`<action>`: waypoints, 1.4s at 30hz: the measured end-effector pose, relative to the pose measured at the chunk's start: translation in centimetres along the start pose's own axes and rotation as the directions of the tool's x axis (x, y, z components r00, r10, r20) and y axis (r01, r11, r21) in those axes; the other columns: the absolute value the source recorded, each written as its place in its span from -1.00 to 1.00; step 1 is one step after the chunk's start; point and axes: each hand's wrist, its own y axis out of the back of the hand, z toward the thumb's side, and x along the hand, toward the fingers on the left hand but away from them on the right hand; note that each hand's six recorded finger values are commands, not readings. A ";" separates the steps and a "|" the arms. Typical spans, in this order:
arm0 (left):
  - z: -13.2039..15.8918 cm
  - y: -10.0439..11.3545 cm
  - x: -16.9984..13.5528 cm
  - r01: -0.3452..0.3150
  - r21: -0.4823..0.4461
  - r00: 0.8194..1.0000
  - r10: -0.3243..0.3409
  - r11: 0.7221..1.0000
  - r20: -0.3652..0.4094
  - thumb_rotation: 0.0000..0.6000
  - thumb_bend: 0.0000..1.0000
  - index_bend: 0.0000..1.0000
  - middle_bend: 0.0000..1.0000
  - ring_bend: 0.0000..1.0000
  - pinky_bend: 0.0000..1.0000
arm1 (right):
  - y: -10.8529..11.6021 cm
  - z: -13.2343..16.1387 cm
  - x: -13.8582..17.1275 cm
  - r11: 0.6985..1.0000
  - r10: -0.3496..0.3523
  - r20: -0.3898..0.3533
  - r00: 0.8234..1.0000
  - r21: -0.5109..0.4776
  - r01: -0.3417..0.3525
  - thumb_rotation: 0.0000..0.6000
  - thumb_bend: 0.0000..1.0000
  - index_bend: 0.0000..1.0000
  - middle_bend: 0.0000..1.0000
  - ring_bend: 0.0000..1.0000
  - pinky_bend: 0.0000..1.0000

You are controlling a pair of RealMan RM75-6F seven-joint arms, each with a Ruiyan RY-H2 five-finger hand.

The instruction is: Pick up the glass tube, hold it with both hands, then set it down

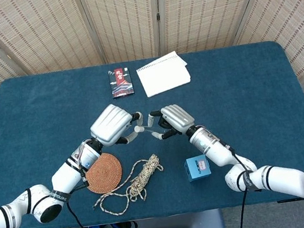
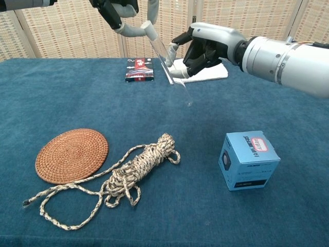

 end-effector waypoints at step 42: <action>-0.8 -1.1 -0.1 0.044 0.019 0.998 -0.043 0.999 -0.053 1.00 -0.31 -0.96 0.74 0.77 0.95 | 0.2 -0.1 -0.3 0.998 0.020 0.019 1.000 0.060 -0.021 1.00 0.26 0.88 1.00 1.00 1.00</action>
